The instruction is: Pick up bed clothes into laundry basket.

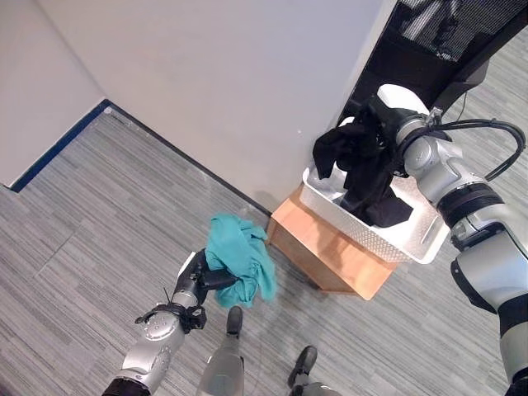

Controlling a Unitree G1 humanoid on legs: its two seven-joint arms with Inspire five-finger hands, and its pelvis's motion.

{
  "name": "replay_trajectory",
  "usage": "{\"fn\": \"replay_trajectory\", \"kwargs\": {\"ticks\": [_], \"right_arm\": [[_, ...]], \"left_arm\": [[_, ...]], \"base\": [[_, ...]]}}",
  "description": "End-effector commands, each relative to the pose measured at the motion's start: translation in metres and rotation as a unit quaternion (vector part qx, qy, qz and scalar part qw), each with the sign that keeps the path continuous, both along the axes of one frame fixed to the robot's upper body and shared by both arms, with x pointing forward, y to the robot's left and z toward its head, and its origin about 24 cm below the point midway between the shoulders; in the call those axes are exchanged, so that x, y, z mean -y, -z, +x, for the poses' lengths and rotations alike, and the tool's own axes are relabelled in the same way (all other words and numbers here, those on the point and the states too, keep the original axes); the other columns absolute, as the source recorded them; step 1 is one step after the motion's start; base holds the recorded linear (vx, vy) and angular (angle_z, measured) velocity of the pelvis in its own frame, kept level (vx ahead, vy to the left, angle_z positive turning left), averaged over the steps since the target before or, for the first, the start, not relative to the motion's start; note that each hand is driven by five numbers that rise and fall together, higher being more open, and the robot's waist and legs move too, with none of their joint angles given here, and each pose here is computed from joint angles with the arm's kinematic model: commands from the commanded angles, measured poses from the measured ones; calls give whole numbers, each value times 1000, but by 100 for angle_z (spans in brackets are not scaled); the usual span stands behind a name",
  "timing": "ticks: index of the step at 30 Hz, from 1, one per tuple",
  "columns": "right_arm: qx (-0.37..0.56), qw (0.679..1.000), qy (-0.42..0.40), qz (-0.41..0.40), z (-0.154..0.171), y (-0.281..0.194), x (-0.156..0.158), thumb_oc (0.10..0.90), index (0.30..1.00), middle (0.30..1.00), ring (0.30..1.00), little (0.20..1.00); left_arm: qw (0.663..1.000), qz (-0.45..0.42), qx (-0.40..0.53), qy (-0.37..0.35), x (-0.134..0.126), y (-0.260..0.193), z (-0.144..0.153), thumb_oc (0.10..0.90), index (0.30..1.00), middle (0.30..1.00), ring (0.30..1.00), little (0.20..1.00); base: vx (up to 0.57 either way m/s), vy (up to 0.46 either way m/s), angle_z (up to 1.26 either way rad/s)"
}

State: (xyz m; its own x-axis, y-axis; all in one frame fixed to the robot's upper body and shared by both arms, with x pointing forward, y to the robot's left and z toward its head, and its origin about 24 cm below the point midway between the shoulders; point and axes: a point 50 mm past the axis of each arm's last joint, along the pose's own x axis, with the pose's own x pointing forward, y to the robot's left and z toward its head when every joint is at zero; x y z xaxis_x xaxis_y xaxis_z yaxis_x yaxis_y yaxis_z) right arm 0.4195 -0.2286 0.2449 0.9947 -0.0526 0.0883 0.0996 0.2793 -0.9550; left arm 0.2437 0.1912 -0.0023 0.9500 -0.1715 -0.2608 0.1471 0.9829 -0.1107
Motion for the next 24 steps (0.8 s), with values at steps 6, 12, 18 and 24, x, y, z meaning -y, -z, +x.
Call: {"fn": "replay_trajectory", "kwargs": {"ticks": [6,12,18,24], "right_arm": [[111,991,63,-32,-14,-75,34,400,300,300,300,300],[91,995,43,-7,-11,-66,27,800,900,900,900,900],[93,994,55,26,-11,-75,30,800,900,900,900,900],[117,991,63,29,-16,-95,34,800,900,900,900,900]], "left_arm": [[991,-41,118,56,27,-43,11,400,300,300,300,300],[990,-42,121,56,27,-45,11,400,300,300,300,300],[991,-38,119,52,24,-44,11,400,300,300,300,300],[992,-41,113,48,22,-42,10,400,300,300,300,300]], "base": [[-1,-2,-12],[5,-12,-7],[0,0,0],[8,-5,2]]}}
